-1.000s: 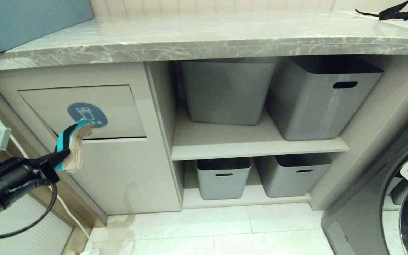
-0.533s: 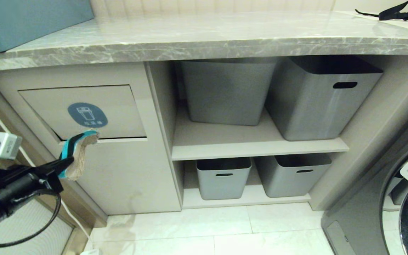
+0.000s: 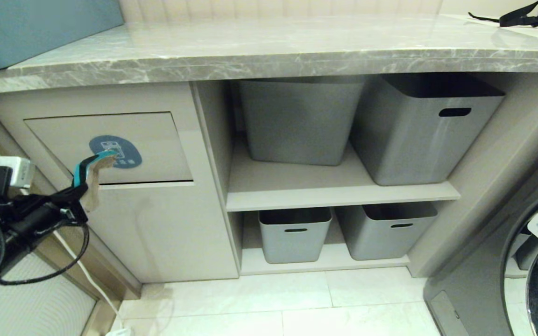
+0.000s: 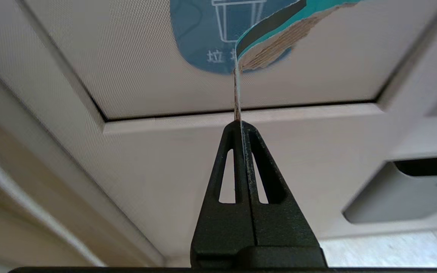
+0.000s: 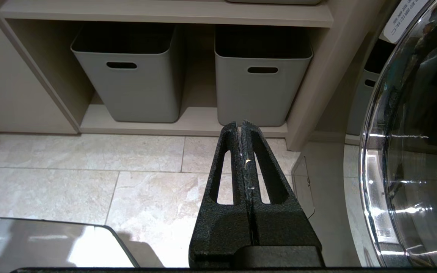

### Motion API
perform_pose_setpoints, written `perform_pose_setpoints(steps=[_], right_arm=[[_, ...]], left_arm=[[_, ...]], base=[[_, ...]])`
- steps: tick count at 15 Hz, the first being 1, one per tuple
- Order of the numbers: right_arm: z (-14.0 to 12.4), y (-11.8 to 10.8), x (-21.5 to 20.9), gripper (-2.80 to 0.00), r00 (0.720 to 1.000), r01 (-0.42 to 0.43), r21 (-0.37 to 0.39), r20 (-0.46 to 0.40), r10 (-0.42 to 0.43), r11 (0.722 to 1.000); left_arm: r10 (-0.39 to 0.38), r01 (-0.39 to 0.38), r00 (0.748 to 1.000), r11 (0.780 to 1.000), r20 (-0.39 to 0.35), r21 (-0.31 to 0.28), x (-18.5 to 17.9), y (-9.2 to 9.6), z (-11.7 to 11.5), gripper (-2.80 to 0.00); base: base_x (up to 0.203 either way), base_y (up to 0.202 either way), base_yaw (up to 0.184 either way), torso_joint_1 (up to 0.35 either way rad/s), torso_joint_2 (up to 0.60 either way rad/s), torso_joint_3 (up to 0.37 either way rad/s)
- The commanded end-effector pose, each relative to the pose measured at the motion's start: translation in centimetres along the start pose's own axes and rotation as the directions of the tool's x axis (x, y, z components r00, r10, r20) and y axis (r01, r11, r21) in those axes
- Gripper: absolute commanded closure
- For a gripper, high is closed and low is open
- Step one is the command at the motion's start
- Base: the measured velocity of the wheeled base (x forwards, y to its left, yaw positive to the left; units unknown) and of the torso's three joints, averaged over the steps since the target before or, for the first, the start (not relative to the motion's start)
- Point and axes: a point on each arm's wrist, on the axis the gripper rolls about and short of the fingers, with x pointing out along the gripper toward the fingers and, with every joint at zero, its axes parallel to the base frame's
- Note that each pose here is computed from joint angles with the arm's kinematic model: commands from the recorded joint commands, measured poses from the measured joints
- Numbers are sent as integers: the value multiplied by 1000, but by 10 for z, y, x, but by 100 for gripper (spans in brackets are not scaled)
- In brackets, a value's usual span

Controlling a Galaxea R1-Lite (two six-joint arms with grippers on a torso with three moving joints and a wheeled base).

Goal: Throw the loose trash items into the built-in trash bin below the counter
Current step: Put the garbage in the trash can

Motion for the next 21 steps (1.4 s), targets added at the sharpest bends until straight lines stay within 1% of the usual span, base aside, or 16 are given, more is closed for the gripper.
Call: perform_pose_setpoints(steps=[1,2,4,5,6,8,10,12,14,16,18,19,21], right_arm=[[0,0,0,0,1000,-1,0,-1,1,1000],[0,0,0,0,1000,-1,0,1,1,1000],[0,0,0,0,1000,-1,0,1,1,1000],[0,0,0,0,1000,-1,1,1,1,1000],[0,0,0,0,1000,-1,0,0,1,1000],[0,0,0,0,1000,-1,0,0,1,1000],[0,0,0,0,1000,-1,0,1,1,1000],[0,0,0,0,1000,-1,0,1,1,1000],[0,0,0,0,1000,-1,0,1,1,1000],[0,0,0,0,1000,-1,0,1,1,1000],[0,0,0,0,1000,-1,0,-1,1,1000],[0,0,0,0,1000,-1,0,1,1,1000],[0,0,0,0,1000,-1,0,1,1,1000]], left_arm=[[-1,1,999,1000,-35,-10,29,7,-30,0],[1,-2,1000,1000,-15,-5,45,11,-36,0],[8,-9,998,1000,62,15,75,20,-36,0],[10,-11,997,1000,80,19,86,23,-40,0],[7,-8,997,1000,76,17,95,24,-48,0],[-6,5,998,1000,65,15,106,21,-60,0],[-7,5,997,1000,71,16,113,22,-65,0],[-10,8,994,1000,110,24,131,23,-67,0],[-29,27,991,999,133,19,143,17,-70,0],[-36,34,986,999,163,18,154,15,-69,0],[-15,15,977,1000,214,-1,167,13,-62,0],[3,1,974,1000,226,-16,172,10,-61,0],[6,-1,974,1000,225,-21,173,6,-62,0]], base=[[0,0,0,0,0,0],[0,0,0,0,0,0],[0,0,0,0,0,0],[0,0,0,0,0,0],[0,0,0,0,0,0],[0,0,0,0,0,0],[0,0,0,0,0,0],[0,0,0,0,0,0],[0,0,0,0,0,0],[0,0,0,0,0,0],[0,0,0,0,0,0],[0,0,0,0,0,0],[0,0,0,0,0,0]])
